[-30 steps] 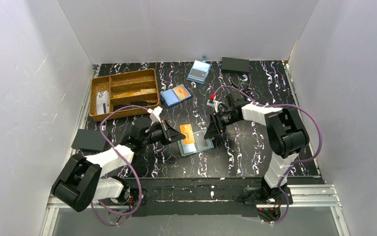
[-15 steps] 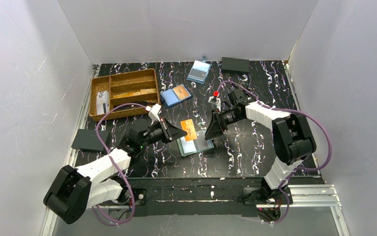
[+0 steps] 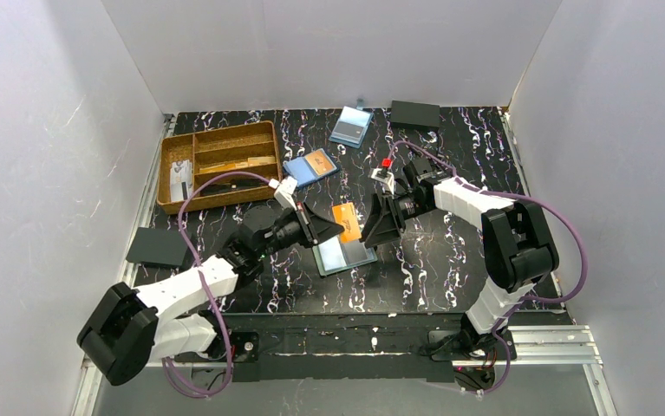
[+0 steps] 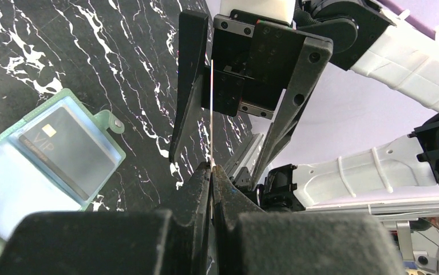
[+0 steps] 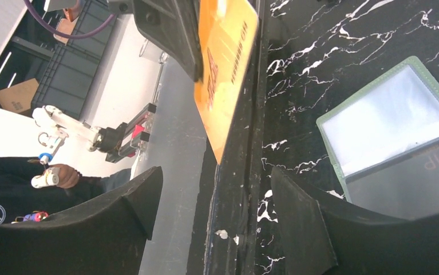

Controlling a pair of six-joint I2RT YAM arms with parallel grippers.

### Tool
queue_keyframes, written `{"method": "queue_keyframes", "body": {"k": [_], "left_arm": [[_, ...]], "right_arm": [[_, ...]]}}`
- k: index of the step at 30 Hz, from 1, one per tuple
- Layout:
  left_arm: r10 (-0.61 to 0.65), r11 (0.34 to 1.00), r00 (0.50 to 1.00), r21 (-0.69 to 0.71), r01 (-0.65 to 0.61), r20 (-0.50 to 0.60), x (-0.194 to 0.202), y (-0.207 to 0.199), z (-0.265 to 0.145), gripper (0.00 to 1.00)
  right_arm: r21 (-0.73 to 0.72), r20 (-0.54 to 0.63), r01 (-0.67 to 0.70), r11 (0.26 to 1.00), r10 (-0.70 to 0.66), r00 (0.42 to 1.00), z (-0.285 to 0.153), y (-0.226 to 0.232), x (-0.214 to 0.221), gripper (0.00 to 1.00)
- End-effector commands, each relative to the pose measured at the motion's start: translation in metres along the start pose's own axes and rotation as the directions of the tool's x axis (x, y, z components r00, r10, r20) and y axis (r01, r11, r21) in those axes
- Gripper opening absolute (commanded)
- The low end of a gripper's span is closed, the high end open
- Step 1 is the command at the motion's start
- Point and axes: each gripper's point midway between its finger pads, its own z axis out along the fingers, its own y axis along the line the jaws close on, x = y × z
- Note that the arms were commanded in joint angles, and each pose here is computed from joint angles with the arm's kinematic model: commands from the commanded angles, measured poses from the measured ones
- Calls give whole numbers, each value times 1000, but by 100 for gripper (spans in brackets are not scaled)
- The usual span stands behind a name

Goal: Take the credit cards out of the card holder
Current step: Remove the credit card from the card holder.

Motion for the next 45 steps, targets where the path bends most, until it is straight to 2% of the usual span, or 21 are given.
{"method": "queue_keyframes", "body": {"k": [1,5,7,18,20,23,26,29,31,32,38,43,45], "left_arm": [[51,998,998,26,-52,40,-10,-17,12,0],[53,998,998,30,-54,31,-6,-20,19,0],[53,998,998,33,-54,25,-3,-22,23,0],[43,999,998,-2,-43,38,3,-12,26,0],[40,999,998,-20,-39,55,2,-7,23,11],[43,998,996,-48,-40,78,0,-2,15,30],[97,992,992,-88,-90,77,0,5,4,50],[171,982,981,-90,-163,86,-3,3,-11,75],[202,977,974,-95,-193,98,-4,5,-22,95],[217,973,971,-99,-207,101,-4,7,-27,98],[296,955,955,-19,-295,35,-6,-8,-49,98],[374,926,923,-13,-377,-92,-14,-20,-54,98],[388,913,907,-70,-403,-163,-17,-14,-52,98]], "right_arm": [[-49,29,42,998,-41,999,-2,16,-15,78],[-51,28,39,998,-38,999,-2,18,-15,74],[-52,25,32,998,-30,999,-1,18,-15,68],[-53,21,22,998,-21,1000,0,16,-15,9],[-41,16,27,999,-26,1000,0,13,-14,3],[-14,3,42,999,-42,999,-1,8,-11,1],[28,-18,64,998,-64,998,-2,1,-8,1],[54,-31,88,995,-86,996,-2,-3,-6,1],[70,-40,101,992,-98,994,-3,-5,-5,1],[78,-46,109,991,-105,993,-3,-7,-4,1],[75,-59,111,991,-106,993,-2,-9,-2,1],[70,-82,125,990,-119,989,-2,-8,2,1],[70,-87,128,989,-122,989,-2,-8,3,1]]}}
